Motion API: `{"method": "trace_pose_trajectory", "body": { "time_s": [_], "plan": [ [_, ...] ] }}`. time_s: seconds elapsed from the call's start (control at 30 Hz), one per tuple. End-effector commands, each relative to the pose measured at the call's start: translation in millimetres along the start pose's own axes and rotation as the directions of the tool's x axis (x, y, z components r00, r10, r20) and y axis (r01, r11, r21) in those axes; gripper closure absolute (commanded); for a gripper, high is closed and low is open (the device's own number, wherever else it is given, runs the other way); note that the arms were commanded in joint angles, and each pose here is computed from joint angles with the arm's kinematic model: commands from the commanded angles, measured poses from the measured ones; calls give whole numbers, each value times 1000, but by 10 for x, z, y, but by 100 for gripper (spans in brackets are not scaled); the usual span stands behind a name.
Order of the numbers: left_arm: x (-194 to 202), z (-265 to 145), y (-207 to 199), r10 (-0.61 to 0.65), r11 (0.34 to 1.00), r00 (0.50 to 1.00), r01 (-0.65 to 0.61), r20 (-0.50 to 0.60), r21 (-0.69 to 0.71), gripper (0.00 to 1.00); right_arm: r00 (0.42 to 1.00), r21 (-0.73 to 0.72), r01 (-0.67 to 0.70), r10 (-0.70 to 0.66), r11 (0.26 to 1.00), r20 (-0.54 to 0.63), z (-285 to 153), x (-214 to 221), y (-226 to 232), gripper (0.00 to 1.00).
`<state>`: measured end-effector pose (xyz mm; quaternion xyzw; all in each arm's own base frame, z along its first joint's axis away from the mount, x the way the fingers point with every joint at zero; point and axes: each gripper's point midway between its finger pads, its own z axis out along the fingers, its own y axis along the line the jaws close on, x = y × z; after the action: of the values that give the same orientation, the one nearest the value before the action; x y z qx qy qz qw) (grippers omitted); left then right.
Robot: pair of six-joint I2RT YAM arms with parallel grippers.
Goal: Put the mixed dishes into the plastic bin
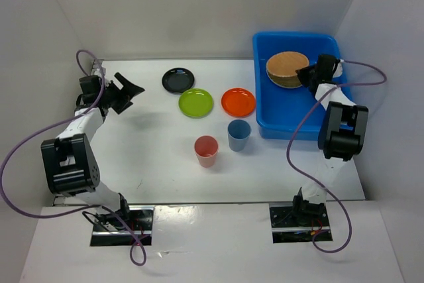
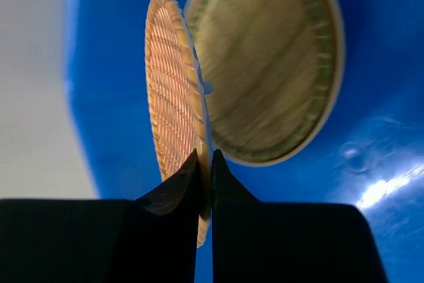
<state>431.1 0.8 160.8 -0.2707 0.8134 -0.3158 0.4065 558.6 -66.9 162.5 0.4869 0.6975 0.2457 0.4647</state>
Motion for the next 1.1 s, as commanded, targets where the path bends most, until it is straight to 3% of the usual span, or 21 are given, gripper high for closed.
{"method": "trace_pose_trajectory", "body": {
  "time_s": [0.0,0.2,0.27,0.33,0.37,0.4,0.43,0.47,0.6,0.63,0.7,0.77,1.07],
  "plan": [
    [-289,211,-54,36,999,995,-38,91,15,3,992,-77,-46,54,996,115,197,-249,255,100],
    [-279,564,-25,36,999,998,-38,60,26,3,987,5,-64,62,998,149,480,-265,3,100],
    [-231,699,36,44,999,998,-45,36,18,3,993,5,-36,35,999,111,572,-212,17,100],
    [-156,868,-4,75,996,997,-75,-8,38,3,998,45,-21,18,999,59,664,-182,-48,79],
    [-106,914,5,80,996,996,-79,-31,31,3,999,62,-11,8,998,37,675,-145,-82,62],
    [1,976,-60,98,994,993,-95,-64,45,3,1000,82,17,-18,996,12,657,-105,-123,39],
    [40,1047,-69,109,993,991,-105,-82,46,4,1000,93,28,-28,995,4,622,-100,-131,4],
    [114,1054,-103,119,992,987,-114,-103,55,4,1000,100,28,-28,995,0,575,-106,-113,1],
    [479,1112,-161,147,986,969,-128,-196,110,4,997,84,75,-74,994,-16,175,-107,-6,1],
    [553,1086,-191,148,982,964,-118,-222,144,4,996,18,94,-94,995,-2,-48,-142,264,1],
    [738,1064,-135,128,982,954,-82,-272,173,5,993,-17,112,-113,994,-37,-252,-39,273,1],
    [889,1031,-195,135,972,943,-66,-303,227,6,988,-94,150,-152,984,-17,-592,-24,563,1],
    [1384,1302,-348,105,988,943,-64,-315,138,9,963,-282,229,-259,932,-76,-1651,358,869,1]
  ]
}}
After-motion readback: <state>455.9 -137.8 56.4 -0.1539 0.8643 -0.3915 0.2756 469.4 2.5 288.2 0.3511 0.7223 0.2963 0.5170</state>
